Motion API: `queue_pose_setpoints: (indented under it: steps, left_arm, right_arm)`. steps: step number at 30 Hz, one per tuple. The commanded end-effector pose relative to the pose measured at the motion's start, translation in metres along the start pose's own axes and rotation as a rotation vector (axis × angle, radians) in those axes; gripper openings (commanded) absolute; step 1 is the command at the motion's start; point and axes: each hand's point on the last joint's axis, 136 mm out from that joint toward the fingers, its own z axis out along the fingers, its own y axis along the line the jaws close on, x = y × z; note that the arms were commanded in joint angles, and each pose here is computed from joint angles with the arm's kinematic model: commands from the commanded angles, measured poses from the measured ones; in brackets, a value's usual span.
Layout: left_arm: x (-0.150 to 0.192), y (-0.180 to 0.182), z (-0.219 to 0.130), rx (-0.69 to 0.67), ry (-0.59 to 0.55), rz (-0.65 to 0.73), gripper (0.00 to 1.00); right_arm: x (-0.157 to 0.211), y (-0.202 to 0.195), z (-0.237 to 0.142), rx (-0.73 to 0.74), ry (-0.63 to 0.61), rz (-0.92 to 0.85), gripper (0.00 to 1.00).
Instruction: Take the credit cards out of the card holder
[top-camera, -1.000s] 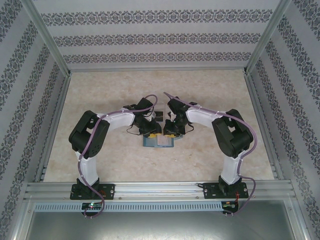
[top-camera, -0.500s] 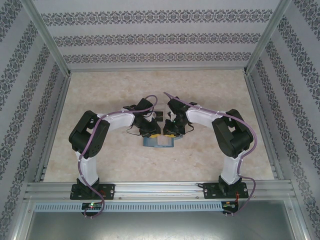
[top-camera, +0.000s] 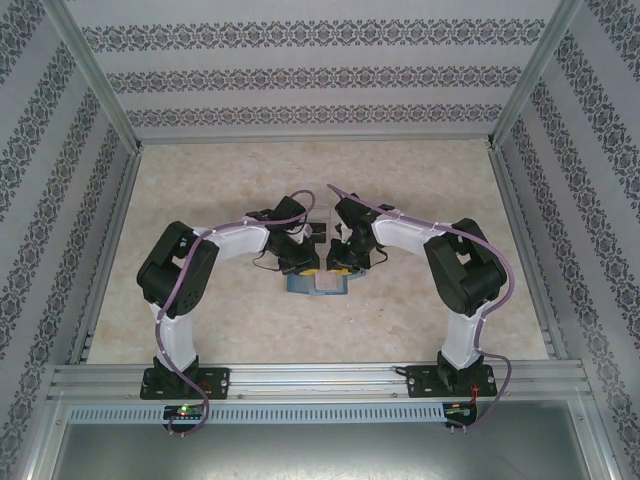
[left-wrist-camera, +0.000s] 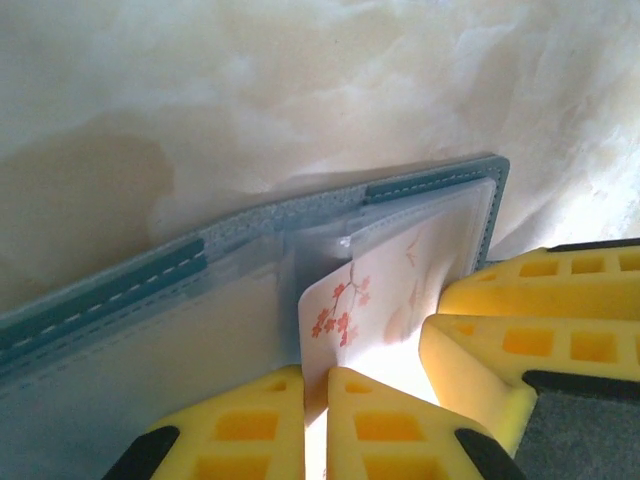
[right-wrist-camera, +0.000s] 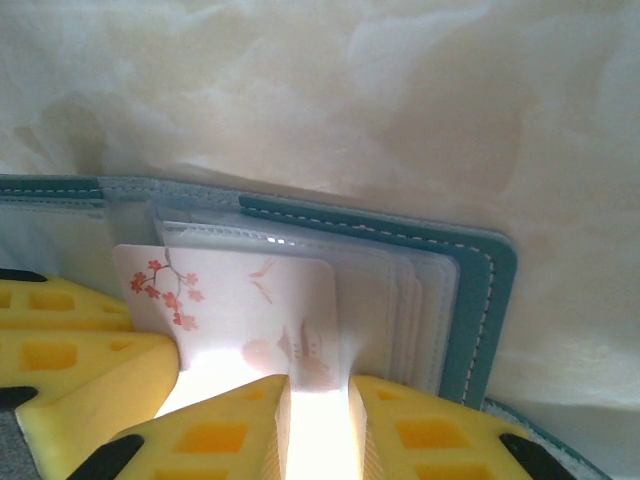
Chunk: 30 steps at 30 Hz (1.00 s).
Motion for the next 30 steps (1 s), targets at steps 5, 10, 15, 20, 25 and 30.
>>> queue_pose_setpoints:
  steps: [5, 10, 15, 20, 25, 30]
  left_arm:
    - [0.002, 0.011, -0.022, -0.102, -0.016, 0.031, 0.1]
    - [0.002, 0.012, -0.032, -0.145, -0.021, 0.055, 0.1]
    - [0.003, 0.015, -0.043, -0.197, -0.022, 0.07, 0.09]
    - [0.004, 0.017, -0.049, -0.237, -0.012, 0.087, 0.1]
    - [0.004, 0.02, -0.051, -0.264, -0.004, 0.091, 0.1]
    - [0.004, 0.02, -0.055, -0.274, -0.011, 0.096, 0.1]
  right_arm:
    - [0.007, -0.015, 0.002, 0.064, 0.018, 0.003, 0.24]
    - [0.007, -0.016, 0.002, 0.064, 0.019, 0.004, 0.24]
    - [0.007, -0.016, 0.002, 0.063, 0.02, 0.003, 0.24]
    - [0.006, -0.015, 0.002, 0.061, 0.021, 0.001, 0.24]
    - [0.005, -0.014, 0.001, 0.059, 0.018, -0.001, 0.24]
    - [0.006, -0.015, 0.001, 0.06, 0.019, 0.003, 0.24]
